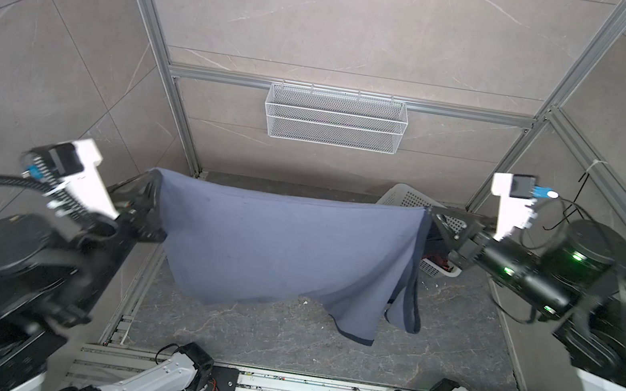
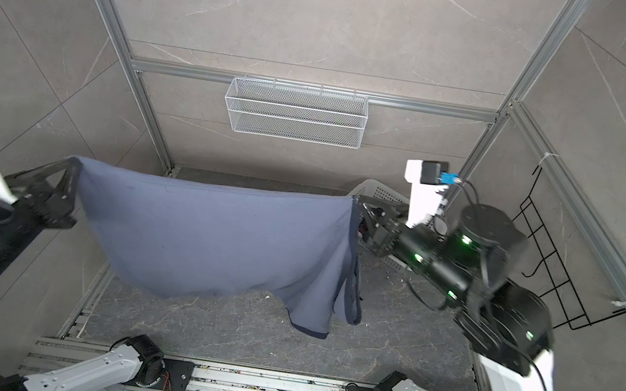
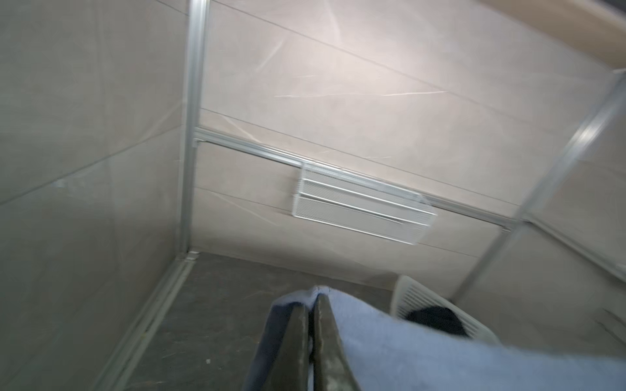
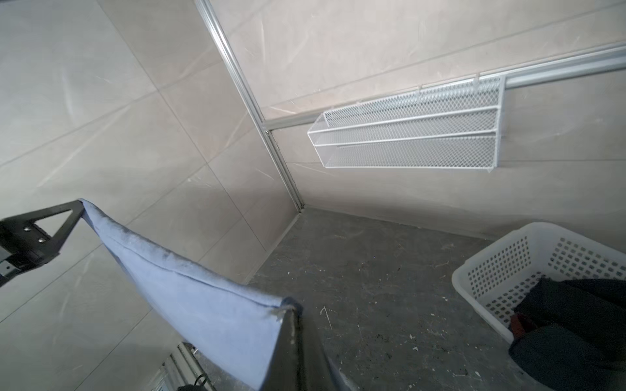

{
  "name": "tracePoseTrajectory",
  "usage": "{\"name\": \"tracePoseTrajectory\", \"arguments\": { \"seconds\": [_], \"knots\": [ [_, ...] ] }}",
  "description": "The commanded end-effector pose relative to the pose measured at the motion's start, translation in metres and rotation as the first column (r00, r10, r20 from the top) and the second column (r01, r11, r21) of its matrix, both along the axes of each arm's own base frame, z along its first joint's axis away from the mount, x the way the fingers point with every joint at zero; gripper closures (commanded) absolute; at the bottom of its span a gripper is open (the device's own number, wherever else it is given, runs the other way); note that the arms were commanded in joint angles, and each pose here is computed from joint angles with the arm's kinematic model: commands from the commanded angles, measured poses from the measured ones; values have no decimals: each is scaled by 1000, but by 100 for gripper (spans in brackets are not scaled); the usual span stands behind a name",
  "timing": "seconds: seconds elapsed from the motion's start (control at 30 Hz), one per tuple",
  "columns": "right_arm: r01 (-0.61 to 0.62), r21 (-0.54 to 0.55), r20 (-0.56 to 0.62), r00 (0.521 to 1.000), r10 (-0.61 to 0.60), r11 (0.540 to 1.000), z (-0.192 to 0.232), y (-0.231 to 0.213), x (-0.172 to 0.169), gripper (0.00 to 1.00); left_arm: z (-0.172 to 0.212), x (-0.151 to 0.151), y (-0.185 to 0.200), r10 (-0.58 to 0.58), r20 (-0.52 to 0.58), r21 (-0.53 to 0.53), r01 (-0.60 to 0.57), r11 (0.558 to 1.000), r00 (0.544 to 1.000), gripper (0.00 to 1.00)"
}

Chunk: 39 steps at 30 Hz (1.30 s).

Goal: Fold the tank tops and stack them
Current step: 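Raise the tank top high with both grippers and stretch it taut, then lay the tank top flat on the table with both grippers and release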

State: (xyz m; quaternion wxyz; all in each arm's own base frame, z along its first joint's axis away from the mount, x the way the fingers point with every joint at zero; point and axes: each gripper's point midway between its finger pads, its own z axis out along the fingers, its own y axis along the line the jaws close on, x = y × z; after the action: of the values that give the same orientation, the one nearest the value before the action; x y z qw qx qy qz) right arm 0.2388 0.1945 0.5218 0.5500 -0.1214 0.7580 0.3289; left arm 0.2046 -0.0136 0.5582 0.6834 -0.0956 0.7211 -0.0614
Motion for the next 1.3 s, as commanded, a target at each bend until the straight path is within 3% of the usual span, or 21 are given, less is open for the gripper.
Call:
{"name": "tracePoseTrajectory", "arguments": {
  "seconds": [0.0,0.13,0.27,0.47,0.6,0.73,0.77,0.8,0.87,0.93,1.03,1.07,1.17,1.27],
  "knots": [
    [76,-87,-116,990,-86,993,-57,37,70,100,-52,93,8,371,-166,286,-316,905,913,100],
    [91,-206,-206,969,-134,974,-127,72,130,100,-135,175,24,359,-402,218,-293,931,842,100],
    [81,-255,-306,938,-160,964,-200,94,184,100,-217,244,29,334,-548,231,-245,942,767,100],
    [73,-310,-408,890,-202,948,-284,106,256,100,-329,306,53,314,-720,206,-242,948,618,100],
    [57,-348,-412,888,-207,936,-314,116,294,100,-373,332,68,298,-759,179,-255,950,579,100],
    [47,-373,-378,904,-199,927,-326,130,327,100,-393,352,81,295,-773,162,-276,947,561,100],
    [54,-376,-377,903,-206,925,-335,131,335,98,-397,356,83,292,-777,158,-276,948,558,93],
    [68,-368,-366,906,-212,927,-335,129,340,87,-401,358,85,292,-784,160,-277,948,547,84],
    [117,-338,-363,899,-244,934,-338,117,350,49,-407,364,90,295,-797,157,-291,944,527,58],
    [143,-338,-382,883,-274,930,-340,104,355,34,-401,363,94,293,-806,147,-306,941,515,41],
    [158,-364,-392,868,-304,918,-333,88,355,26,-374,353,93,287,-799,112,-338,934,529,26],
    [165,-374,-384,868,-314,913,-328,84,353,23,-351,345,91,277,-781,80,-350,933,560,24],
    [162,-391,-373,872,-317,906,-303,75,337,20,-333,329,68,176,-767,-45,-325,945,617,22],
    [124,-441,-425,843,-329,889,-306,62,311,22,-339,300,42,100,-763,-122,-294,948,639,22]
  ]
}}
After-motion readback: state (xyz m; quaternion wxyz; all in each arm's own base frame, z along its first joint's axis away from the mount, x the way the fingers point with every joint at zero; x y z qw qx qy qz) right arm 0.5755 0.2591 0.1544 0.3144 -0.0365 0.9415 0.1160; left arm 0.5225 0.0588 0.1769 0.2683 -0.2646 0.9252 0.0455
